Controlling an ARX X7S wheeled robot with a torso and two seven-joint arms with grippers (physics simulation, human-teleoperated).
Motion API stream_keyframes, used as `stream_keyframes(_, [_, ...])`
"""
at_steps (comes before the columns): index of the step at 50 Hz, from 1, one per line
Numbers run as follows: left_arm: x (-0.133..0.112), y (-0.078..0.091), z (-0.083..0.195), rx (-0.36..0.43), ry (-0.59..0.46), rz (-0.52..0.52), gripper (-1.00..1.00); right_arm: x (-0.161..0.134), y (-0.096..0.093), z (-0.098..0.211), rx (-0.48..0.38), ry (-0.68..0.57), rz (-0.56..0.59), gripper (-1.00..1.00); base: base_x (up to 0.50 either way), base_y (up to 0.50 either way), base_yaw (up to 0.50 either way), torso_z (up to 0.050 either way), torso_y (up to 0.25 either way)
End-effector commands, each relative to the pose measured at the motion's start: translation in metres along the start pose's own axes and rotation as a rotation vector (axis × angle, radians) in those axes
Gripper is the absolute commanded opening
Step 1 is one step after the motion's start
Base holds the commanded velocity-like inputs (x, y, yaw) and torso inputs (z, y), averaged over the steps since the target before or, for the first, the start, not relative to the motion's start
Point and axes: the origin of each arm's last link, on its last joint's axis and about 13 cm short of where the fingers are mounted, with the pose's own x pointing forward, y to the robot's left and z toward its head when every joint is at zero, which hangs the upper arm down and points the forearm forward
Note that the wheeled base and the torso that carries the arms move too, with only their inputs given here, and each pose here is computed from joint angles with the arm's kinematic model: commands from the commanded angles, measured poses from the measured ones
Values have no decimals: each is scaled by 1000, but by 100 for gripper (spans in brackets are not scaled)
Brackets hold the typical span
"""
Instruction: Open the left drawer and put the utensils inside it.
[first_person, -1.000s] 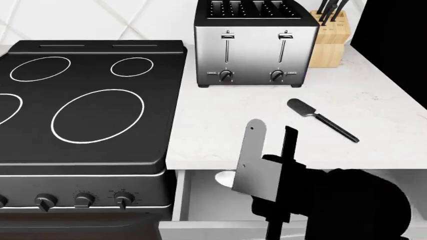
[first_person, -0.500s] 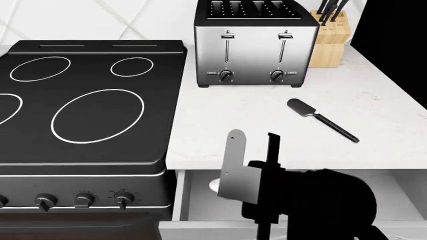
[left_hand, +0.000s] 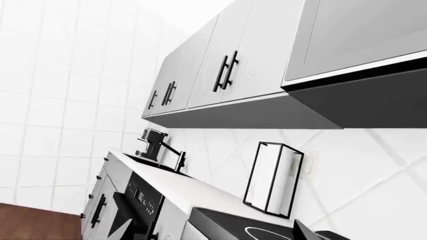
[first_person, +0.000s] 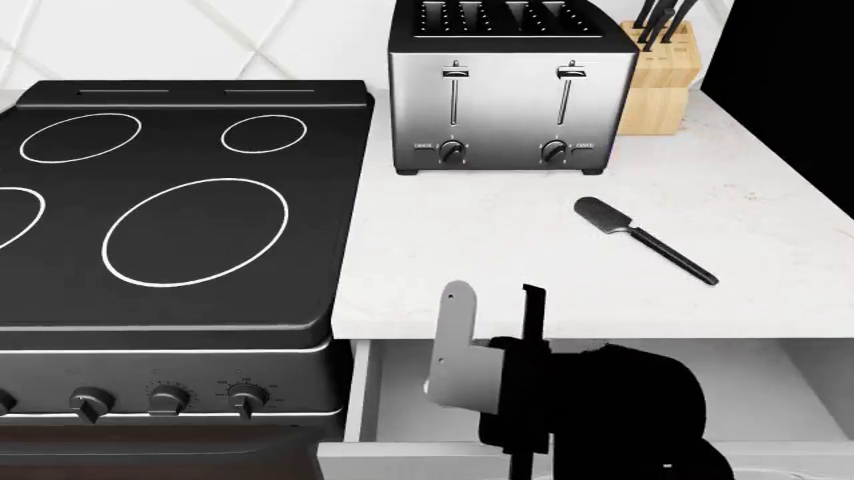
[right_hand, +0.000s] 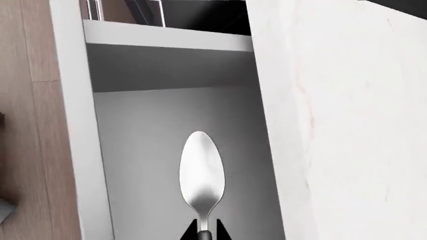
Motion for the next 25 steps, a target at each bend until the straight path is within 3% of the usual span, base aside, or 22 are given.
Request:
stream_keyframes(1, [0, 0, -1, 0, 3, 1, 100, 9, 3, -3, -8, 29, 21, -100, 0, 0, 0, 0, 0])
stream_keyframes(6, [0, 0, -1, 1, 3, 1, 100, 9, 3, -3, -9, 28, 22, -100, 0, 0, 0, 0, 0])
stream_keyframes(7, [0, 0, -1, 1, 3, 1, 100, 9, 2, -2, -8, 23, 20, 100, 0, 0, 0, 0, 0])
stream_keyframes(25, [0, 0, -2, -1, 6, -5, 100, -4, -6, 5, -1, -49, -26, 100, 0, 0, 0, 0, 0])
